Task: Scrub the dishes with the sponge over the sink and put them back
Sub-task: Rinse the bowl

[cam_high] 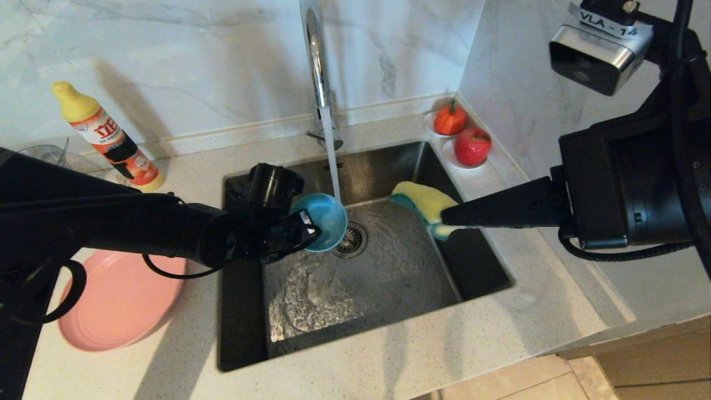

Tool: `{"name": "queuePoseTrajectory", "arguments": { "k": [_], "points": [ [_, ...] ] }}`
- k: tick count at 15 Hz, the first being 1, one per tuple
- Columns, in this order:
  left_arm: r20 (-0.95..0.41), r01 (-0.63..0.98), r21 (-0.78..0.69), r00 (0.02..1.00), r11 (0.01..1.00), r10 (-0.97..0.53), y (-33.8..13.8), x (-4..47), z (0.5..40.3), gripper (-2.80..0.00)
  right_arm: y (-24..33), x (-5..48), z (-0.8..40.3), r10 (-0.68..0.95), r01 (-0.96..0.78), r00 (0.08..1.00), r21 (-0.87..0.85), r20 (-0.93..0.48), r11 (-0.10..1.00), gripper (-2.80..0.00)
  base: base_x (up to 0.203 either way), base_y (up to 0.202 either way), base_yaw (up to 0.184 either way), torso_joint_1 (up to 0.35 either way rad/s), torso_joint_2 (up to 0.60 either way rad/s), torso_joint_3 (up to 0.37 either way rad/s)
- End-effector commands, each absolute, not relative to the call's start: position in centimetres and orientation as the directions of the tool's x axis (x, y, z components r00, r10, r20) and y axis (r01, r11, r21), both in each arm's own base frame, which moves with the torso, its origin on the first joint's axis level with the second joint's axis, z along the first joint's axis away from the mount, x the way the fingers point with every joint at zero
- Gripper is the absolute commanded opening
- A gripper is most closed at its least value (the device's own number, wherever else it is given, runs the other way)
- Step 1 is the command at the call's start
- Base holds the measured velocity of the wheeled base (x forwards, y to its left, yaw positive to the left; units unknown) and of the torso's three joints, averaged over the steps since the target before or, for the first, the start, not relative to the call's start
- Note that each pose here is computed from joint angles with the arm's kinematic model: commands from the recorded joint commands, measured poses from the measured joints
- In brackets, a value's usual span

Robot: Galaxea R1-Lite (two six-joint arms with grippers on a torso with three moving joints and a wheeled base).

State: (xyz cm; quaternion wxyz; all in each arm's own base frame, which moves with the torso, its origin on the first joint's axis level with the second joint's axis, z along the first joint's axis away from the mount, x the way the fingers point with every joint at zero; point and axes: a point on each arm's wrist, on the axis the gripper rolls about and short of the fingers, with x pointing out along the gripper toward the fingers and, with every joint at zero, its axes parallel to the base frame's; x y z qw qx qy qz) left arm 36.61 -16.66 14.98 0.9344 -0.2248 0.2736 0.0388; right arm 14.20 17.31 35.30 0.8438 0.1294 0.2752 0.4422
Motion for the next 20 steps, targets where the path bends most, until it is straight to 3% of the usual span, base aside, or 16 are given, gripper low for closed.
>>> {"name": "queuePoseTrajectory", "arguments": {
  "k": [1,15,20],
  "points": [
    [-0.537,-0.203,-0.394,0.842,0.896,-0.046,-17.0,37.3,14.1,-2.8,17.4,14.3,35.2,0.816,-0.673,0.455,0.462,-0.357,0.577,-2.8,0.0,0.0,0.0,0.0,0.0,0.0],
    [-0.578,-0.161,-0.416,0.807,0.895,-0.123,-15.8,34.2,14.8,-2.8,17.0,13.9,35.5,0.82,-0.677,0.458,0.462,-0.344,0.572,-2.8,0.0,0.0,0.0,0.0,0.0,0.0],
    [-0.604,-0.172,-0.395,0.789,0.903,-0.114,-16.2,35.2,13.3,-2.8,17.0,13.9,35.5,0.82,-0.676,0.458,0.463,-0.344,0.572,-2.8,0.0,0.0,0.0,0.0,0.0,0.0]
  ]
}}
